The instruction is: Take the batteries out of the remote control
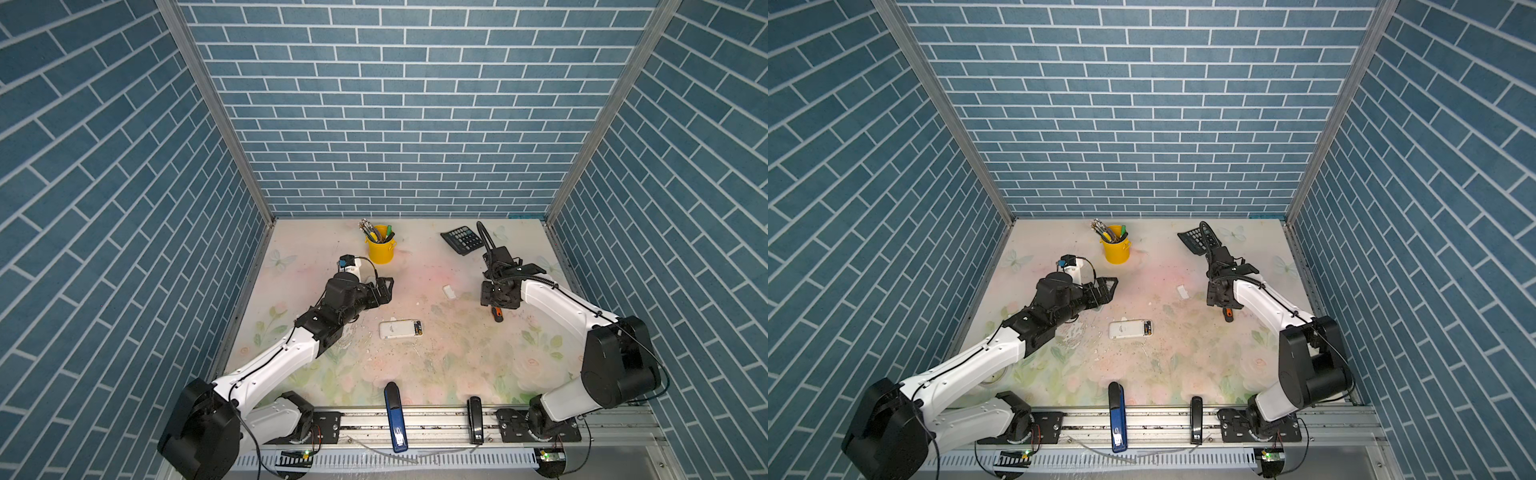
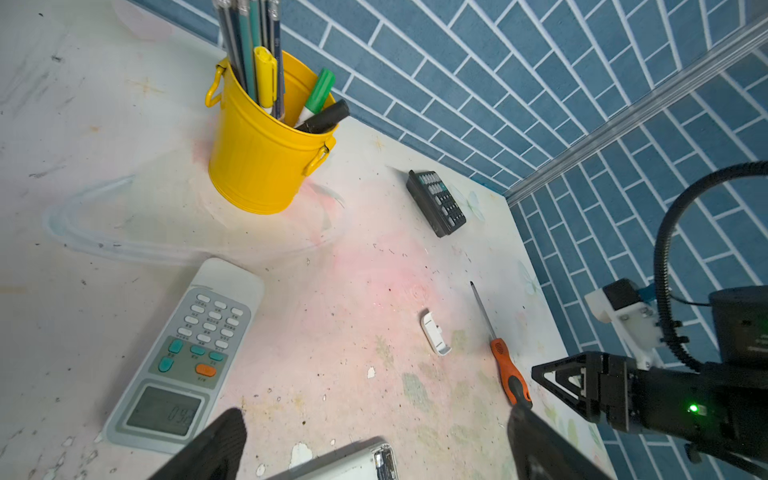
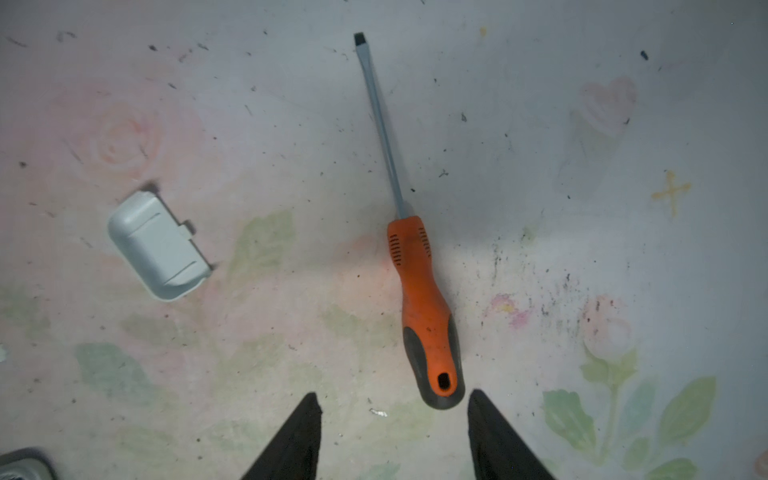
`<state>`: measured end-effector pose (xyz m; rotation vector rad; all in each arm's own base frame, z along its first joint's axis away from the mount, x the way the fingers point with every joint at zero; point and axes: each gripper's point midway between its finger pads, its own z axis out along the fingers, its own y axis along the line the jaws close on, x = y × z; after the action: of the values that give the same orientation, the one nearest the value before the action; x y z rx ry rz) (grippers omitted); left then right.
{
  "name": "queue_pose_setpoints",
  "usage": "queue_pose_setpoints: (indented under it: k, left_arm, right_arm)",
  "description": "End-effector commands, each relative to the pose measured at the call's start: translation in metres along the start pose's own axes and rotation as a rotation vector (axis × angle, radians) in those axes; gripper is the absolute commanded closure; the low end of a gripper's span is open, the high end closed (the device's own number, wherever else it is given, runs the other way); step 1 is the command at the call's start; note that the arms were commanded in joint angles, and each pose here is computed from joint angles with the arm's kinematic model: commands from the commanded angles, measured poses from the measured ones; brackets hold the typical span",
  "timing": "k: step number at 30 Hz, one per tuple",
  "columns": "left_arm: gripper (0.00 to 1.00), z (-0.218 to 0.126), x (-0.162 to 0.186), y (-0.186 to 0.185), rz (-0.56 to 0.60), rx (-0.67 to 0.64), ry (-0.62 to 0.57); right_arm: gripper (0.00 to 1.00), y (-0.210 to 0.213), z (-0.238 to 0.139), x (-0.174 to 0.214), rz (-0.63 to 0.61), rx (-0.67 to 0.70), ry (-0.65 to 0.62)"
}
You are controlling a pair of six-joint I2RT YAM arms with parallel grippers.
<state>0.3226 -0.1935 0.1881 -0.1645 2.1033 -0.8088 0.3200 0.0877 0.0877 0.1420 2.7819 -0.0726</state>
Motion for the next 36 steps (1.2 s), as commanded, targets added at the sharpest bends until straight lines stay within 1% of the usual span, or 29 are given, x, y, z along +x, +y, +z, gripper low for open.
queue_pose_setpoints:
  k: [1, 3, 5, 9, 12, 14, 19, 23, 25, 27, 30, 32, 36]
  left_arm:
    - [0.0, -0.01, -0.018, -0.01, 0.028, 0.041, -0.023]
    - [0.0, -0.016, -0.026, -0.006, 0.079, -0.034, -0.01]
    - [0.0, -0.019, -0.031, -0.004, 0.115, -0.081, -0.005]
    - [0.01, -0.022, -0.039, -0.006, 0.156, -0.078, -0.038]
    - [0.0, -0.021, -0.041, -0.011, 0.162, -0.055, -0.048]
    - [0.0, -0.02, -0.045, -0.015, 0.16, -0.039, -0.059]
    - [0.0, -0.022, -0.052, -0.015, 0.164, -0.054, -0.085]
    - [0.0, -0.024, -0.054, -0.013, 0.176, -0.073, -0.09]
    - [0.01, -0.022, -0.051, -0.013, 0.183, -0.07, -0.078]
    - [0.0, -0.016, -0.047, -0.013, 0.181, -0.061, -0.054]
    - [0.0, -0.001, -0.035, -0.02, 0.157, 0.002, 0.0]
    - [0.0, 0.012, -0.025, -0.024, 0.125, 0.039, 0.038]
    - [0.0, 0.037, -0.001, -0.041, 0.093, 0.107, 0.102]
  right_arm:
    - [0.42, -0.017, 0.019, 0.018, -0.033, 0.052, 0.085]
    - [0.42, -0.019, 0.027, 0.019, -0.026, 0.047, 0.112]
    - [0.42, -0.019, 0.035, 0.02, -0.026, 0.044, 0.137]
    - [0.43, -0.015, 0.049, 0.024, -0.026, 0.027, 0.174]
    - [0.47, -0.013, 0.056, 0.026, -0.031, 0.022, 0.195]
    - [0.5, -0.011, 0.059, 0.028, -0.033, 0.011, 0.204]
    - [0.6, -0.009, 0.065, 0.029, -0.041, 0.001, 0.223]
    - [0.74, -0.01, 0.065, 0.03, -0.046, -0.004, 0.225]
    - [0.83, -0.009, 0.06, 0.028, -0.053, -0.018, 0.213]
    - [0.89, -0.006, 0.052, 0.025, -0.062, -0.042, 0.196]
    - [0.95, 0.007, 0.029, 0.019, -0.1, -0.116, 0.146]
    - [0.97, 0.02, 0.011, 0.015, -0.163, -0.147, 0.104]
    - [1.0, 0.053, -0.023, 0.016, -0.354, -0.173, 0.02]
